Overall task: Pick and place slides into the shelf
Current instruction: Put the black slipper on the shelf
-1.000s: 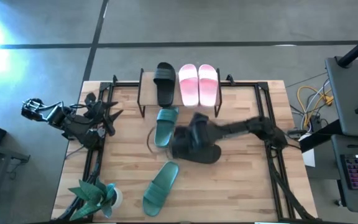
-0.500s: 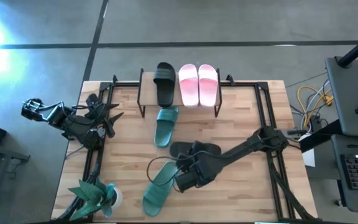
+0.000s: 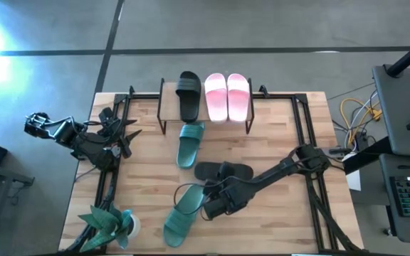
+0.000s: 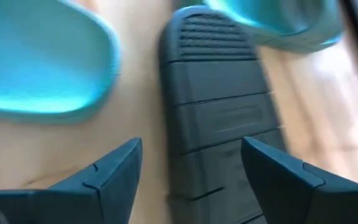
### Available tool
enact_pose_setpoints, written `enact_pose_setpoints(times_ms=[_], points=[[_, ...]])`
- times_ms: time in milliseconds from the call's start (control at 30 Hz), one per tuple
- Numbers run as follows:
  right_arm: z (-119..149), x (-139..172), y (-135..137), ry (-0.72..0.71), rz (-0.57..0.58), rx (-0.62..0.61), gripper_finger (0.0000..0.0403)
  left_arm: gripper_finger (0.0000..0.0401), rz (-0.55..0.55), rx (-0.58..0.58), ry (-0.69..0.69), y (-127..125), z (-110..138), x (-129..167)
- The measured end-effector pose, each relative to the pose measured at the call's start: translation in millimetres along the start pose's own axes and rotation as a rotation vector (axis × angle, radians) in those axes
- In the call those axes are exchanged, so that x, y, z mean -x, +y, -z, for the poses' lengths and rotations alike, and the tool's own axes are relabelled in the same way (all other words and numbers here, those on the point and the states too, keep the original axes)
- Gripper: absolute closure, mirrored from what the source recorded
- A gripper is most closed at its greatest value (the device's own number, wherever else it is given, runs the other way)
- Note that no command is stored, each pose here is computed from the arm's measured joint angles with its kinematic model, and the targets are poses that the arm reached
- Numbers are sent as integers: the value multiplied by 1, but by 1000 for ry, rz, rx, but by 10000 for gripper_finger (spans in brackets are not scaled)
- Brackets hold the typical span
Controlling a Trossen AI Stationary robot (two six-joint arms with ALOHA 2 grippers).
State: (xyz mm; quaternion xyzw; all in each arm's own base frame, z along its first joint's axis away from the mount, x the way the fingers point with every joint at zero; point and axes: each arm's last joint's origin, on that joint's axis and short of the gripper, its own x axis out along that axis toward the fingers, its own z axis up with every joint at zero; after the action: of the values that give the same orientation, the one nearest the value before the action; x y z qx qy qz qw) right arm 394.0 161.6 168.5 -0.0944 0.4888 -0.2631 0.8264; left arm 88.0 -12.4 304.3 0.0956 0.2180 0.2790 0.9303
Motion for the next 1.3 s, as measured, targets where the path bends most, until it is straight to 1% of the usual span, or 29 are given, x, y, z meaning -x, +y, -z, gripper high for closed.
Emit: enact_pose_setpoints(times_ms=[67, 167, 300, 433, 500, 700, 967, 1033, 1133, 1233, 1300], points=[[3, -6, -3, -11, 51, 8, 136, 228, 0, 0, 0, 0, 0, 0], [7, -15, -7, -5, 78, 9, 136, 228, 0, -2, 1, 0, 0, 0], [11, -23, -5, -22, 68, -13, 136, 228, 0, -2, 1, 0, 0, 0], [10, -26, -2, -50, 53, 10, 136, 228, 0, -2, 1, 0, 0, 0], [10, -26, -2, -57, 50, 44, 136, 228, 1, -2, 1, 0, 0, 0], [12, -27, -1, -49, 55, 202, 136, 228, 1, -3, 1, 0, 0, 0], [30, -37, -2, -6, 89, 359, 139, 228, 0, -7, 4, 0, 0, 0], [33, -39, -3, -9, 115, 383, 142, 228, -2, -17, 11, 0, 1, 0], [35, -41, -7, -19, 193, 437, 148, 228, -2, -38, 27, 0, 3, 0], [30, -43, -12, -36, 257, 452, 155, 228, -3, -43, 30, 0, 4, 0], [24, -45, -15, -40, 266, 439, 163, 228, -3, -43, 31, 1, 4, 0]])
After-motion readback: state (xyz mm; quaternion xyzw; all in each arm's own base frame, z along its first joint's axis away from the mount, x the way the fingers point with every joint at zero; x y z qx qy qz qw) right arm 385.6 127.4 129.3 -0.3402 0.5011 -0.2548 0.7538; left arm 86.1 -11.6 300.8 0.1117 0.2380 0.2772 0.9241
